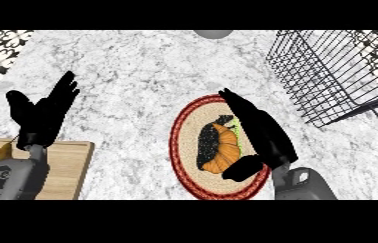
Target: Pick the croissant from the placemat and place it in the basket
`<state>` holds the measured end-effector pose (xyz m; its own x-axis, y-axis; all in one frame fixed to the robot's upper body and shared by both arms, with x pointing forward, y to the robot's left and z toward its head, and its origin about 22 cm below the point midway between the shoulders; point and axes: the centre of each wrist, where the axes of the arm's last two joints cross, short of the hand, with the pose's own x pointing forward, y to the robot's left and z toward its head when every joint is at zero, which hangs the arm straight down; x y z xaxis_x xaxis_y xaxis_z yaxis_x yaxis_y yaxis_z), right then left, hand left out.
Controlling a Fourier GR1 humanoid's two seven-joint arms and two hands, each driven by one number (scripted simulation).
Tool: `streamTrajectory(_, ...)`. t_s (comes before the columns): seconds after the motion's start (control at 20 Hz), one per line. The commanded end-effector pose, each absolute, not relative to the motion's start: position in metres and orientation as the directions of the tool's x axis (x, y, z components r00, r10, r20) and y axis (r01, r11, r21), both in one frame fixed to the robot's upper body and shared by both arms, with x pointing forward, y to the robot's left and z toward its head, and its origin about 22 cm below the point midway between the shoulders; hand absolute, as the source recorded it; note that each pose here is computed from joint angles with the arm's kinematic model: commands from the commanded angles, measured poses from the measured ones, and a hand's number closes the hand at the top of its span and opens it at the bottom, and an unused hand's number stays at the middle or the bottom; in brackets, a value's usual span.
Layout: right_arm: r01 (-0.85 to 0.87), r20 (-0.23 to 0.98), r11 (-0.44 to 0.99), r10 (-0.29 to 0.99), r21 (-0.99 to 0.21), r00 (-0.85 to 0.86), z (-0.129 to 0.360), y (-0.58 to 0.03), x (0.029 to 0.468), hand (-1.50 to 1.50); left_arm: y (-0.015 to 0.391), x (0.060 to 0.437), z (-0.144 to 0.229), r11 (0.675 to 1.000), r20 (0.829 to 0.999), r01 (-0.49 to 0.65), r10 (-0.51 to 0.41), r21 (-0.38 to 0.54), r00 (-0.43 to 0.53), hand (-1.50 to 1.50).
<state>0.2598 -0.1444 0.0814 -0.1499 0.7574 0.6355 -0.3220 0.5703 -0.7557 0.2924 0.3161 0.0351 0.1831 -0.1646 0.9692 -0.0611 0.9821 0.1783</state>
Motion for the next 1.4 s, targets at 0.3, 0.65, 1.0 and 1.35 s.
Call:
streamTrajectory(0.3, -0.412, 0.575, 0.488, 0.810, -0.769, -0.115, 0.034, -0.155, 0.277, -1.50, 0.313, 0.302, 0.042, 0.980, 0.965, -0.059, -0.178, 0.192, 0.192, 0.00)
streamTrajectory(0.65, -0.401, 0.598, 0.504, 0.787, -0.765, -0.152, 0.032, -0.179, 0.266, -1.50, 0.313, 0.296, 0.033, 0.980, 0.971, -0.072, -0.169, 0.184, 0.170, 0.00)
streamTrajectory(1.0, -0.435, 0.626, 0.508, 0.757, -0.744, -0.188, 0.027, -0.159, 0.262, -1.50, 0.318, 0.285, 0.030, 0.985, 0.972, -0.031, -0.162, 0.169, 0.172, 0.00)
streamTrajectory(1.35, -0.424, 0.573, 0.465, 0.802, -0.777, -0.171, 0.020, -0.156, 0.256, -1.50, 0.312, 0.300, 0.025, 0.981, 0.968, -0.067, -0.167, 0.182, 0.185, 0.00)
